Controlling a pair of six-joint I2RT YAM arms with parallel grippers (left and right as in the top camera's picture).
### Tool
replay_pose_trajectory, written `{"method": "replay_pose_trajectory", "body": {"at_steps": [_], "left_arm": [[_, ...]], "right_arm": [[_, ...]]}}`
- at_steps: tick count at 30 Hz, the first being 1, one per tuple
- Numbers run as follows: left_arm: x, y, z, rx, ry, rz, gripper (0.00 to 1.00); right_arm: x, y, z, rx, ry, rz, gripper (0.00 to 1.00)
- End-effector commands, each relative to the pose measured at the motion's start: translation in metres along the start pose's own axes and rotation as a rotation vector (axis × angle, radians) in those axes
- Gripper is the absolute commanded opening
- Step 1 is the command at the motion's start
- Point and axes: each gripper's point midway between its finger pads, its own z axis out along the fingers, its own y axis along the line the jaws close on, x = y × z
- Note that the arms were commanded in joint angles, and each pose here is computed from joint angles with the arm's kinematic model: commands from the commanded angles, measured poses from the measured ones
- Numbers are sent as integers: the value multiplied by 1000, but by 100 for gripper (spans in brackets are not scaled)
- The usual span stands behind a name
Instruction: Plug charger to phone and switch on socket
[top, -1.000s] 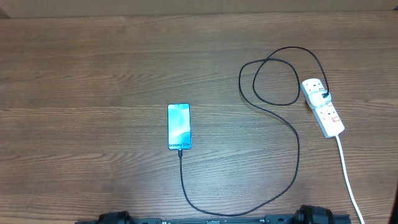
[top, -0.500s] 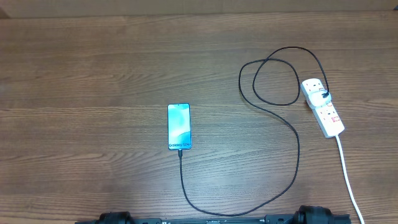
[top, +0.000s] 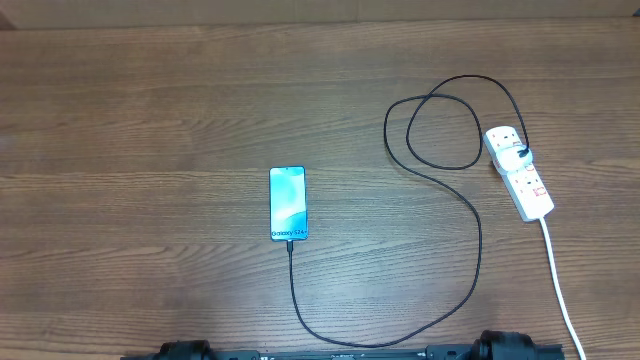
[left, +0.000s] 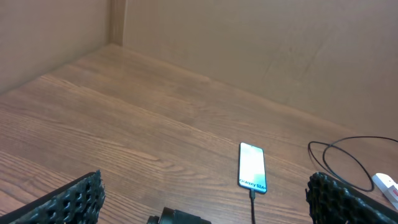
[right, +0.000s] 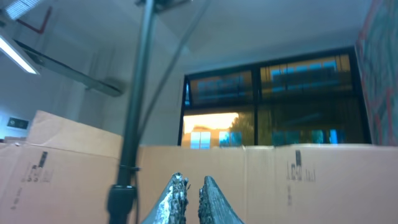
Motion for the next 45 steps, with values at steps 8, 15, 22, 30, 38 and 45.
{"method": "replay_pose_trajectory", "body": {"at_steps": [8,15,22,30,38,45], "left_arm": [[0,2,-4,-1,-24,13,100],[0,2,-4,-1,-24,13,100],[0,2,-4,-1,-24,13,100],[0,2,-4,-1,-24,13,100],[0,2,-4,-1,-24,13,100],[0,2,-4,-1,-24,13,100]], "right_arm": [[-24,29,-56,-18,-131,-60,16],[-31,40,-80,-43,-178,-71,29],[-48,41,-106,-8,-247,-69,36],[-69,29,-119,91,-341,-65,100],[-35,-15,-78,190,-260,-22,100],[89,-102,-9,340,-6,139,100]]}}
